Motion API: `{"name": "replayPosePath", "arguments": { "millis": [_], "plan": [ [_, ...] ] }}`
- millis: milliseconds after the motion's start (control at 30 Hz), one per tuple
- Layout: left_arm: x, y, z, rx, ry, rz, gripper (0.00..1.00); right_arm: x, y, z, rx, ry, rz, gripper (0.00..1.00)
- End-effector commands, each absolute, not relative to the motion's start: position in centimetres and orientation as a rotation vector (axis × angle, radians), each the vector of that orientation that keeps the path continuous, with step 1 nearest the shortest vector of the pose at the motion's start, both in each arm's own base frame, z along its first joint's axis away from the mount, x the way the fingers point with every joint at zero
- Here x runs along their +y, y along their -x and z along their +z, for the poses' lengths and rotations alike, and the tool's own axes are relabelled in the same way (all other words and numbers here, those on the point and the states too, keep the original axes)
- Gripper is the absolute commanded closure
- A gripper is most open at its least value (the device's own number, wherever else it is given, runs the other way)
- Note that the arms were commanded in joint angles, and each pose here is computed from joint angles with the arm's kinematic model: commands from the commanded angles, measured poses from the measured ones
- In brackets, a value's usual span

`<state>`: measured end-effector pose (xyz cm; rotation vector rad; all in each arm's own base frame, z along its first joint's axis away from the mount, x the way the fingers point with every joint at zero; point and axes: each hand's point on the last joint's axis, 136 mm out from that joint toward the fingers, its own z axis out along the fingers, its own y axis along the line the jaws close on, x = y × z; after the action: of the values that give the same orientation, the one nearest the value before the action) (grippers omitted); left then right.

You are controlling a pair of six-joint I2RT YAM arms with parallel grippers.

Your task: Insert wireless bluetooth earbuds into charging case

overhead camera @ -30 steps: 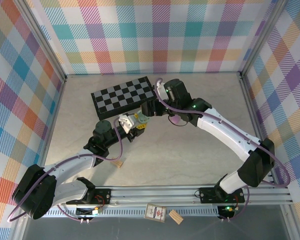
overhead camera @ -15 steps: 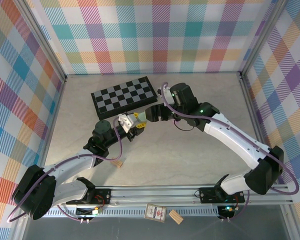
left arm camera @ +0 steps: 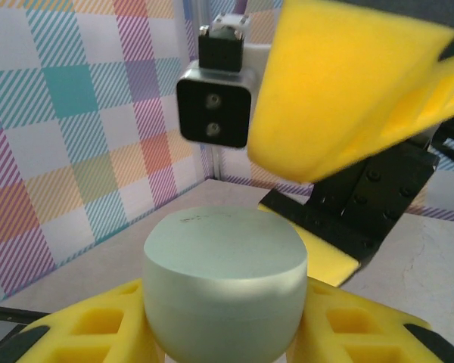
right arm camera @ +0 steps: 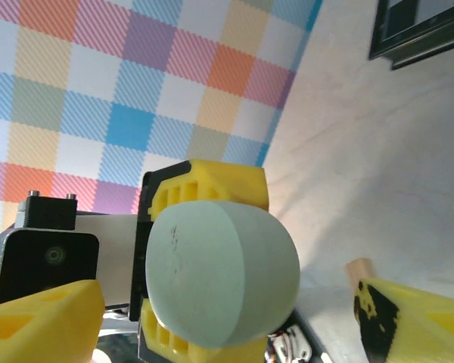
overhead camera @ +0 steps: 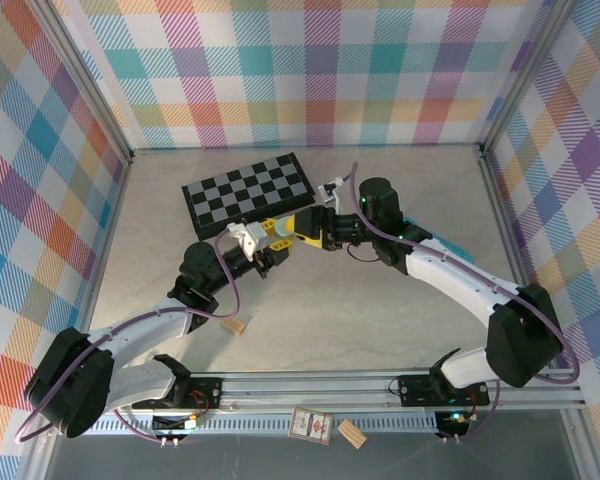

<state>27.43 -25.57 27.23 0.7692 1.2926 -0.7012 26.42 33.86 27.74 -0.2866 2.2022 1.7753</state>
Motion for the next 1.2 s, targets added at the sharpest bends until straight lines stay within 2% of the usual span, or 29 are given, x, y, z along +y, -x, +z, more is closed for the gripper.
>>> {"name": "replayPosePath", "arguments": {
  "millis": [0,200,500,600,633,667,833,1167],
  "plan": [
    [-26.0,-26.6,30.2,1.187,-0.765,-0.744,0.62,34.5,-25.7,29.4,2.134,0.297,1.928,0.18],
    [-26.0,-26.5,30.1,1.186,-0.772,-0.751,0.62,34.9,-26.0,28.3,2.152,0.261,1.976,0.42],
    [-26.1,-26.3,29.9,1.193,-0.781,-0.757,0.61,34.7,-26.5,27.9,2.145,0.223,1.947,0.68],
    [-26.0,-26.4,29.5,1.207,-0.789,-0.741,0.57,34.4,-26.6,27.6,2.151,0.219,1.888,0.75],
    [-26.0,-26.3,29.4,1.212,-0.794,-0.733,0.52,34.2,-26.7,27.5,2.151,0.217,1.865,0.76],
    [-25.9,-26.3,29.2,1.223,-0.801,-0.724,0.45,34.0,-26.8,27.3,2.153,0.219,1.837,0.77],
    [-25.6,-26.0,27.2,1.314,-0.857,-0.685,0.26,33.0,-27.7,25.5,2.198,0.207,1.651,0.77],
    [-24.1,-25.0,21.0,1.569,-0.952,-0.602,0.07,29.8,-30.8,15.1,2.465,-0.027,1.319,0.77]
  ]
}}
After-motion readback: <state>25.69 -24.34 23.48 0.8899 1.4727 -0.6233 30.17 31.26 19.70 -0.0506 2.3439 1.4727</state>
